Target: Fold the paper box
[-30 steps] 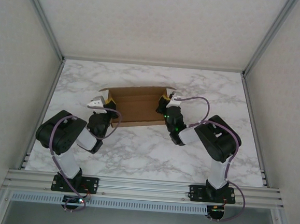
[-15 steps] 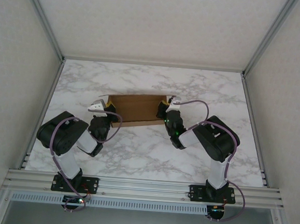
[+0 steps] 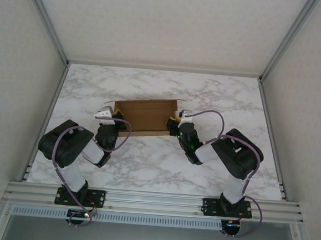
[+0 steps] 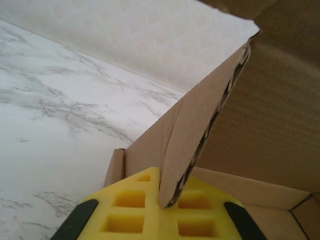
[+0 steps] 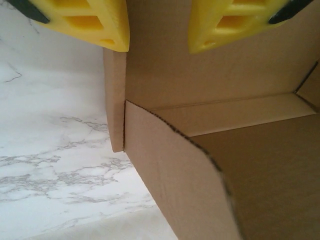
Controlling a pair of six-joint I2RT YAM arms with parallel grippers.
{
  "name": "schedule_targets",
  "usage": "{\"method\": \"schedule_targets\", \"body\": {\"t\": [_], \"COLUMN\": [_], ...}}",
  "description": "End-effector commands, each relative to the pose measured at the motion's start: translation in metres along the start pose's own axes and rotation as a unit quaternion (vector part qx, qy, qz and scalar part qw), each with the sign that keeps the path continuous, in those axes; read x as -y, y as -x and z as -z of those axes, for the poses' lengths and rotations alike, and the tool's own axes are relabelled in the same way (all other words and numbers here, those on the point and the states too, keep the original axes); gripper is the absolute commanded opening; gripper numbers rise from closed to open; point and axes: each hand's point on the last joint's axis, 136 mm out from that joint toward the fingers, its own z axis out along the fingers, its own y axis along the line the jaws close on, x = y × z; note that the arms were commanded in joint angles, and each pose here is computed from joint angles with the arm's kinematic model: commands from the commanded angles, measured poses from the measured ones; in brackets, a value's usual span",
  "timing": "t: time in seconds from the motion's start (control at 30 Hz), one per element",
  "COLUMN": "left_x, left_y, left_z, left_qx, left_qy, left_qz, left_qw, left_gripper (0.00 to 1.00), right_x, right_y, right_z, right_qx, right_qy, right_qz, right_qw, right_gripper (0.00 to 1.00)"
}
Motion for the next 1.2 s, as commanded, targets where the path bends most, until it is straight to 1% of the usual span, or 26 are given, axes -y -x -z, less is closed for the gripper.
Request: {"method": "schedule_targets", "body": {"t": [0.0,0.13,0.2,0.23,0.33,0.47,0.57,0.67,0.73,0.83,0.9,0.97,1.03,1.17], "left_x": [-0.014,-0.013,-0.012,-0.011,-0.01,-0.011,-0.012,-0.013,-0.012,-0.012,-0.012,-0.013,-0.014,-0.014], "left_y": [-0.038,-0.038,-0.039,-0.04,-0.042,-0.044,-0.046,-0.047,-0.047,-0.048,-0.05,-0.052,-0.053,-0.053], "left_z": [0.005,0.005,0.004,0.004,0.004,0.005,0.006,0.007,0.006,0.006,0.006,0.007,0.007,0.008], "left_qx": [-0.073,-0.073,-0.075,-0.076,-0.078,-0.081,-0.083,-0.084,-0.084,-0.086,-0.088,-0.091,-0.091,-0.092], "left_qy": [0.027,0.025,0.023,0.022,0.021,0.022,0.023,0.024,0.022,0.022,0.022,0.023,0.024,0.024], "left_qz": [-0.042,-0.046,-0.049,-0.05,-0.053,-0.054,-0.055,-0.054,-0.053,-0.054,-0.054,-0.053,-0.049,-0.05], "left_qw": [0.996,0.996,0.996,0.996,0.995,0.995,0.995,0.995,0.995,0.995,0.994,0.994,0.994,0.994], "left_gripper": [0.0,0.0,0.0,0.0,0.0,0.0,0.0,0.0,0.0,0.0,0.0,0.0,0.0,0.0], "right_x": [-0.02,-0.033,-0.035,-0.044,-0.064,-0.083,-0.103,-0.119,-0.124,-0.134,-0.133,-0.133,-0.128,-0.121], "right_y": [0.021,0.035,0.037,0.041,0.064,0.107,0.127,0.147,0.16,0.171,0.164,0.157,0.152,0.143], "right_z": [0.017,0.044,0.061,0.071,0.093,0.102,0.096,0.086,0.074,0.053,0.034,0.019,0.008,-0.004], "right_qx": [0.025,0.031,0.028,0.028,0.028,0.002,-0.042,-0.054,-0.065,-0.119,-0.155,-0.176,-0.181,-0.179], "right_qy": [0.049,0.093,0.103,0.114,0.132,0.123,0.124,0.122,0.1,0.065,0.037,0.025,0.007,0.003], "right_qz": [0.002,-0.002,0.003,0.015,0.045,0.05,0.071,0.074,0.067,0.08,0.09,0.098,0.106,0.102], "right_qw": [0.998,0.995,0.994,0.993,0.99,0.991,0.989,0.988,0.991,0.988,0.983,0.979,0.978,0.979], "right_gripper": [0.37,0.35,0.33,0.32,0.3,0.29,0.25,0.19,0.16,0.14,0.12,0.11,0.07,0.06]}}
